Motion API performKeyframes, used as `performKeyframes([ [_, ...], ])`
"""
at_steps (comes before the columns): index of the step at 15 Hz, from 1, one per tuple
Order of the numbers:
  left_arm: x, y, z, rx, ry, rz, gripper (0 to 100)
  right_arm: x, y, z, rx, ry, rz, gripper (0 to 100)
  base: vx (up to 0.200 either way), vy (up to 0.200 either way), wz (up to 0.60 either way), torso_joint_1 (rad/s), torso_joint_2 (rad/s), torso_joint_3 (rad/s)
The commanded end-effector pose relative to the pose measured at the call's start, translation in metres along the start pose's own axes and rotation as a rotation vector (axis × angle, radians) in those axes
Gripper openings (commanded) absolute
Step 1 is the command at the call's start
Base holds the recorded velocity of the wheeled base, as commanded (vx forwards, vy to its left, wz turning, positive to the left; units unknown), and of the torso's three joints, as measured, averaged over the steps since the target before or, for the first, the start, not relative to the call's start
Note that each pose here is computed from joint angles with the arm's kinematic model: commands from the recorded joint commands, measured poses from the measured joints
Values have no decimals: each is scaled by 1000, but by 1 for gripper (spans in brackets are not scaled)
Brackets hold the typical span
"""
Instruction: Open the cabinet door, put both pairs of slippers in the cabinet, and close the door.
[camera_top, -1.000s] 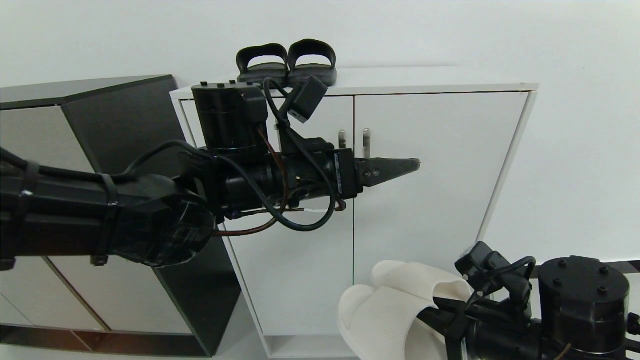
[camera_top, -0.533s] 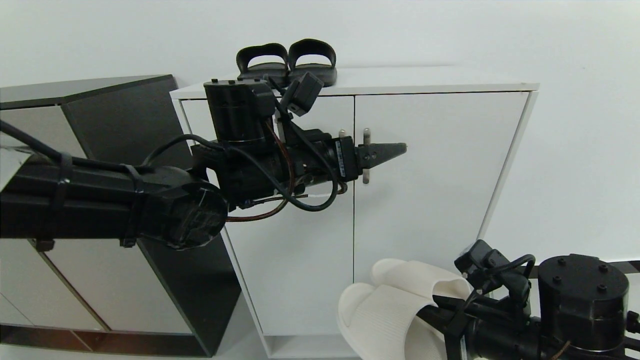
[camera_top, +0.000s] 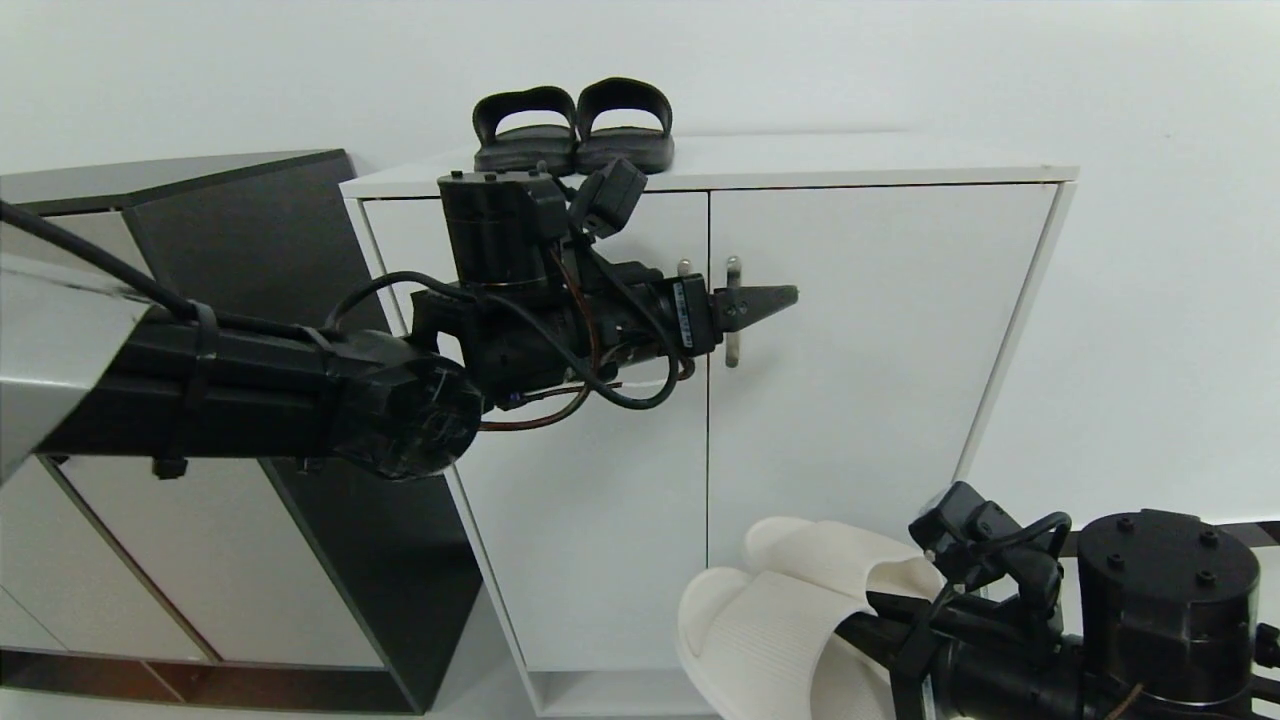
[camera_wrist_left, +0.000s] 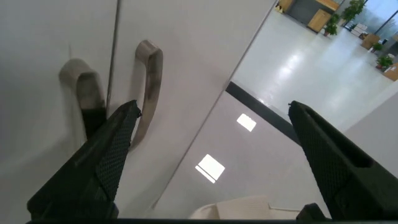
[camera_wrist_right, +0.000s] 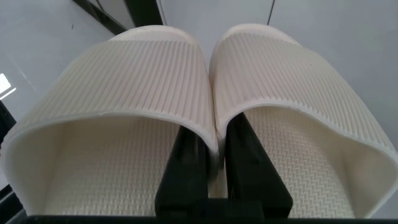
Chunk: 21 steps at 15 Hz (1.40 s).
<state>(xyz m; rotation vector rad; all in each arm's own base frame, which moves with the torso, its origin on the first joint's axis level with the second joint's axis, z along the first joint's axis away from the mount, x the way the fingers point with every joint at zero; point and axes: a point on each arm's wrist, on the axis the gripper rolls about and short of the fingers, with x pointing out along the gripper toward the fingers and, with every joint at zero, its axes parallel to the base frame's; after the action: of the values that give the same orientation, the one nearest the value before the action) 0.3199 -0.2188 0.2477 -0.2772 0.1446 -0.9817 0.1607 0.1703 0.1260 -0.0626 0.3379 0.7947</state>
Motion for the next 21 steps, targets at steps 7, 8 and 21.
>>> performKeyframes([
  [7,21,18,-13,-11,21,28,100,-1,0,-1,-6,2,3,0,0,0,0,0,0,0],
  [8,21,18,-14,-12,23,29,100,-1,0,-1,-5,2,4,0,0,0,0,0,0,0],
  [21,4,-17,-21,16,58,-30,0,-27,5,-14,-62,29,238,0,0,0,0,0,0,0],
])
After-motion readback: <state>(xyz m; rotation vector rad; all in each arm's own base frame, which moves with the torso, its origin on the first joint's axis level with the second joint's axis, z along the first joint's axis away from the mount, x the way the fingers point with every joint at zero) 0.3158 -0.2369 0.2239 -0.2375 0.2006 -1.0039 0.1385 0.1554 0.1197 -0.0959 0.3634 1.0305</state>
